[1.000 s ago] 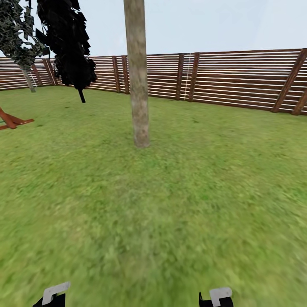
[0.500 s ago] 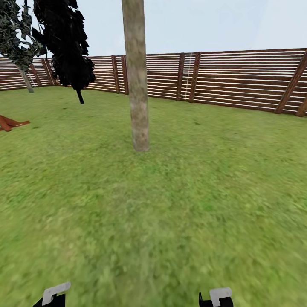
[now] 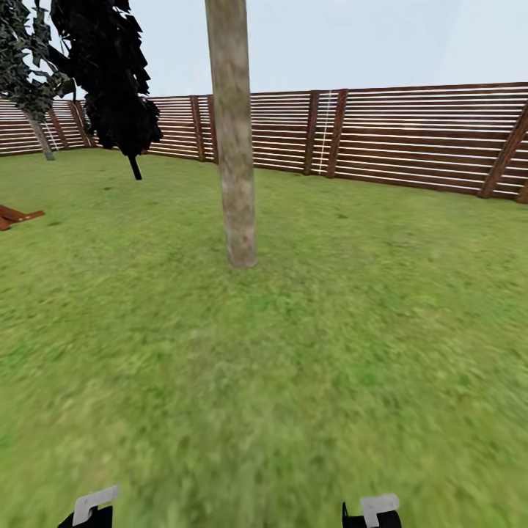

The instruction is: In the garden, pick up the pesticide atomizer on the floor and spray pesticide onto both trees until each tree trunk is fully covered.

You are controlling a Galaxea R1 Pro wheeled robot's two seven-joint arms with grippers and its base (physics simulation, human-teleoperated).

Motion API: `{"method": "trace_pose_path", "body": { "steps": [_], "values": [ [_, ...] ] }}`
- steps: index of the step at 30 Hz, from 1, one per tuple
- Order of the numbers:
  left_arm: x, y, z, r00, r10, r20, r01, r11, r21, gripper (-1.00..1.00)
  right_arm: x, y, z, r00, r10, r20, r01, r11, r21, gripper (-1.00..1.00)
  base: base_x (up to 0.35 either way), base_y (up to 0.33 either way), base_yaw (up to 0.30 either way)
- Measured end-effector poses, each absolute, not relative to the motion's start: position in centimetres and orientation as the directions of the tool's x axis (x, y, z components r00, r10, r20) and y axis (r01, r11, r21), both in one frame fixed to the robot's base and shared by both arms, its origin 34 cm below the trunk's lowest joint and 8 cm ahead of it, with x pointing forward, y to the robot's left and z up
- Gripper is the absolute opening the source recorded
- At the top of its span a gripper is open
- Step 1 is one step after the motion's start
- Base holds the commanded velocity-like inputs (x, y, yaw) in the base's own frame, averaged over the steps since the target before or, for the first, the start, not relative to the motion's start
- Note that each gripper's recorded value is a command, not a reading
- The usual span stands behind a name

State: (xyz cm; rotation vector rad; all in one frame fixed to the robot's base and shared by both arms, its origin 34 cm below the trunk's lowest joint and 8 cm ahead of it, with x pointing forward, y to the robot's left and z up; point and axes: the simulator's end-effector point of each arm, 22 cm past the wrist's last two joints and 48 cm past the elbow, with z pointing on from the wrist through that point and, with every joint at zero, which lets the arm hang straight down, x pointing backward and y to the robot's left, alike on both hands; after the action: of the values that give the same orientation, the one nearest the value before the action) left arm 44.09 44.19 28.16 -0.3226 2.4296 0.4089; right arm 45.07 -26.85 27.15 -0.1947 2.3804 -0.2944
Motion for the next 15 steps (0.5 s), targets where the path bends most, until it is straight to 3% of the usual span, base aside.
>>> {"method": "trace_pose_path", "body": {
  "steps": [15],
  "values": [
    [44.17, 44.21, 28.21, -0.761, -0.126, -0.637, -0.328, 0.922, 0.208, -1.0, 45.07, -26.85, 27.15, -0.73, -0.221, -0.646, -0.057, 0.963, -0.265, 1.0, 0.337, 0.0, 0.0]
  ]
}}
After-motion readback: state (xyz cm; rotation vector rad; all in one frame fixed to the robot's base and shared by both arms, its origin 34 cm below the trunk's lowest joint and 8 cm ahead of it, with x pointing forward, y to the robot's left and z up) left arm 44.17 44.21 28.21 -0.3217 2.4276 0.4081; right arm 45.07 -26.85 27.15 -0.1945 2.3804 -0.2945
